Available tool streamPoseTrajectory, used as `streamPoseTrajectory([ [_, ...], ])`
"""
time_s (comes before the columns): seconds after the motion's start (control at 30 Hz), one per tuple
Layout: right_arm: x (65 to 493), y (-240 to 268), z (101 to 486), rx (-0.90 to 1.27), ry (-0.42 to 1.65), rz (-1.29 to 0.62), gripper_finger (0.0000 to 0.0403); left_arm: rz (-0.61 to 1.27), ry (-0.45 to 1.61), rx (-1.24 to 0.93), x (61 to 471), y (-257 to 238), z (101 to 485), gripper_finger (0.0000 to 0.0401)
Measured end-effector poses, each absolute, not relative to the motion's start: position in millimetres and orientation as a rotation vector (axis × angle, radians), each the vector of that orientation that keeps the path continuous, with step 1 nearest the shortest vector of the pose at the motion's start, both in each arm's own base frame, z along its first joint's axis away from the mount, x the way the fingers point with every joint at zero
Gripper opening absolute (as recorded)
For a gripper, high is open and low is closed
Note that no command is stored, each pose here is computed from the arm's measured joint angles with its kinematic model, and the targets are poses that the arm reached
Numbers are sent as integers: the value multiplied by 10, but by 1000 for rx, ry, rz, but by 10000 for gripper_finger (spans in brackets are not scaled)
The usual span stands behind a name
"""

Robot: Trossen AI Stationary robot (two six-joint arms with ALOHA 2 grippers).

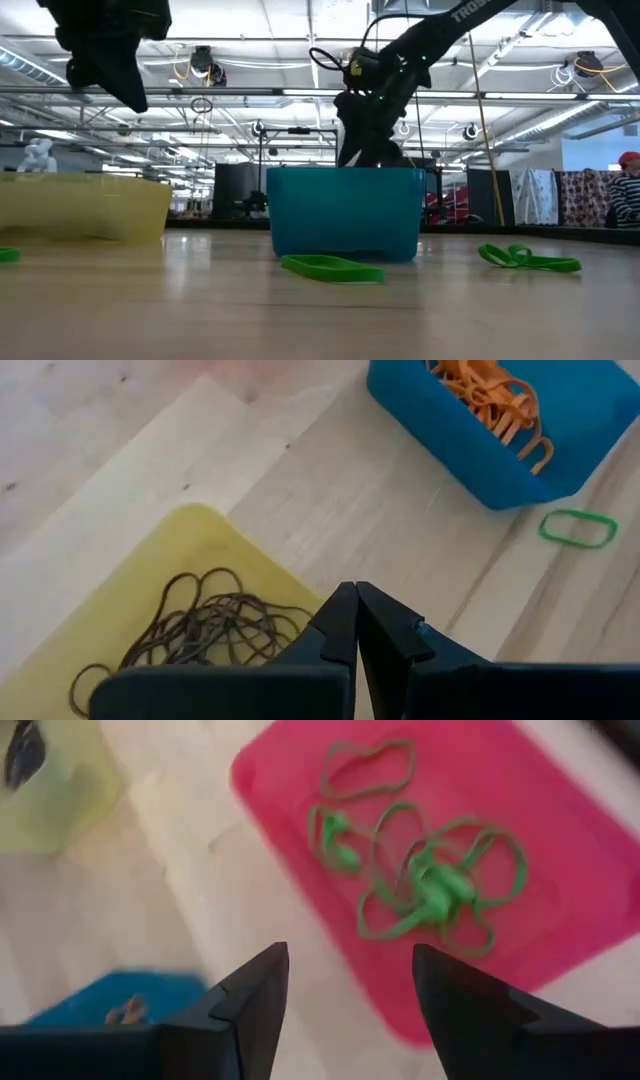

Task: Sort rubber bands into baskets
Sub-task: Put the green rubber band into the red bin

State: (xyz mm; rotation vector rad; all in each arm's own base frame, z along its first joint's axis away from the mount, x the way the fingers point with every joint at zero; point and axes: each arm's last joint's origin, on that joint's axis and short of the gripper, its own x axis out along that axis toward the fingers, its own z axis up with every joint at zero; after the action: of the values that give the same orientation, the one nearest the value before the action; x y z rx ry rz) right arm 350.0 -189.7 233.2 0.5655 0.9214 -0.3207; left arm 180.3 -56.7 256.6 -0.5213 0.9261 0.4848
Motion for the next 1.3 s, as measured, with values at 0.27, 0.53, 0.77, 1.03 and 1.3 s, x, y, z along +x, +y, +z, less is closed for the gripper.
streamPoseTrajectory([
  [0.27, 3337, -1430, 2573, 614, 1140, -79, 205, 245, 1014, -394, 1778, -700, 2315, 15],
  [0.53, 3252, -515, 2968, 535, 1210, 28, 205, -2, 1043, -387, 1707, -881, 1975, 15],
  [0.77, 3231, 144, 3022, 407, 1222, -173, 205, -234, 1004, -149, 1684, -1099, 1793, 19],
  [1.03, 3238, 713, 2911, 439, 1219, -289, 205, -376, 1032, 87, 1777, -1309, 1524, 110],
  [1.3, 3162, 1016, 2908, 449, 1146, -408, 205, -353, 1091, 152, 1880, -1377, 1249, 168],
])
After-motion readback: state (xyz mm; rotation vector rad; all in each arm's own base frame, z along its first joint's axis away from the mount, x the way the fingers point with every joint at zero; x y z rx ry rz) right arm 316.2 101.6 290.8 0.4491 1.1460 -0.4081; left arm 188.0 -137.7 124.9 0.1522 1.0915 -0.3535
